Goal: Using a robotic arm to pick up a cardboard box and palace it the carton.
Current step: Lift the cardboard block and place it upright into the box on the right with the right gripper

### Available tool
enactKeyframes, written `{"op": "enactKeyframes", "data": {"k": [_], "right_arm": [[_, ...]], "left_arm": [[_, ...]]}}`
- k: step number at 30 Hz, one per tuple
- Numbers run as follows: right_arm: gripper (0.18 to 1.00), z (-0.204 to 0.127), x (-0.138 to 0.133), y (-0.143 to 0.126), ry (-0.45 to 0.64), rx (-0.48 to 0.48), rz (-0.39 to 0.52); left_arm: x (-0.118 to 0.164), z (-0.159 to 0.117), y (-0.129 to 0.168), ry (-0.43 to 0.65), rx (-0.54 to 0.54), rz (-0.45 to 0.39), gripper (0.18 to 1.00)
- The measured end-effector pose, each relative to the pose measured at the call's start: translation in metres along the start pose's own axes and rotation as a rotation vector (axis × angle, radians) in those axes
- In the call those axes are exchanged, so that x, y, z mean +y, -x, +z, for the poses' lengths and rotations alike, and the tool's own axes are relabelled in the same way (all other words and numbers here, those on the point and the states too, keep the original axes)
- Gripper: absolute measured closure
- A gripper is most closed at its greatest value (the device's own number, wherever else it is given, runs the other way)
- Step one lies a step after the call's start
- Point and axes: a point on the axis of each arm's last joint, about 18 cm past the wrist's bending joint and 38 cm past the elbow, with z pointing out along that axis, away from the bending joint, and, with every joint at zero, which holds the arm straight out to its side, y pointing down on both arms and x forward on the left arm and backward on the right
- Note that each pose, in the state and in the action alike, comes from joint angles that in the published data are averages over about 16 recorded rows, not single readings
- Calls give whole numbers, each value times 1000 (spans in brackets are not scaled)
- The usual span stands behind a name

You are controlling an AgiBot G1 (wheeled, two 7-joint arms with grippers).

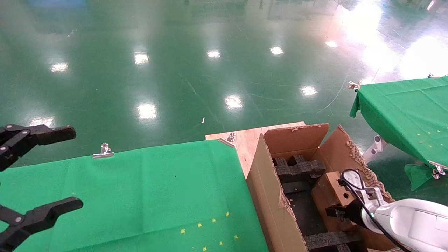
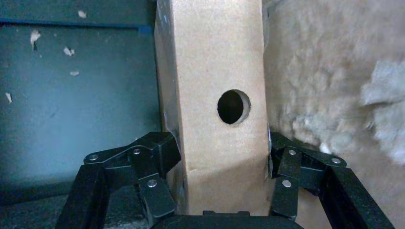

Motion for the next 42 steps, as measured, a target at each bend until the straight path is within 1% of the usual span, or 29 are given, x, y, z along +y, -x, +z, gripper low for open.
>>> {"op": "enactKeyframes", "data": {"k": [10,16,22,28,31,35,38,42], "right_arm": [[852,1,1,1,5,-2,2],[804,1,-3,0,-4,-2,2],[722,-1,-11,0,-22,-2,5],[603,-5,-24,0,-49,-5,9],[529,-8,-33,0,-72,-10,11],[445,-15,-54,2,-121,-28,10],[374,-24,-75,4,-173,-49,6],[312,-41,-110,9,-261,-88,-3]], "left_arm": [[0,0,0,0,0,0,183],[0,0,0,0,0,0,183],[0,0,0,0,0,0,183],[0,0,0,0,0,0,183],[0,0,0,0,0,0,183],[0,0,0,0,0,0,183],[0,0,0,0,0,0,183],[0,0,0,0,0,0,183]]}}
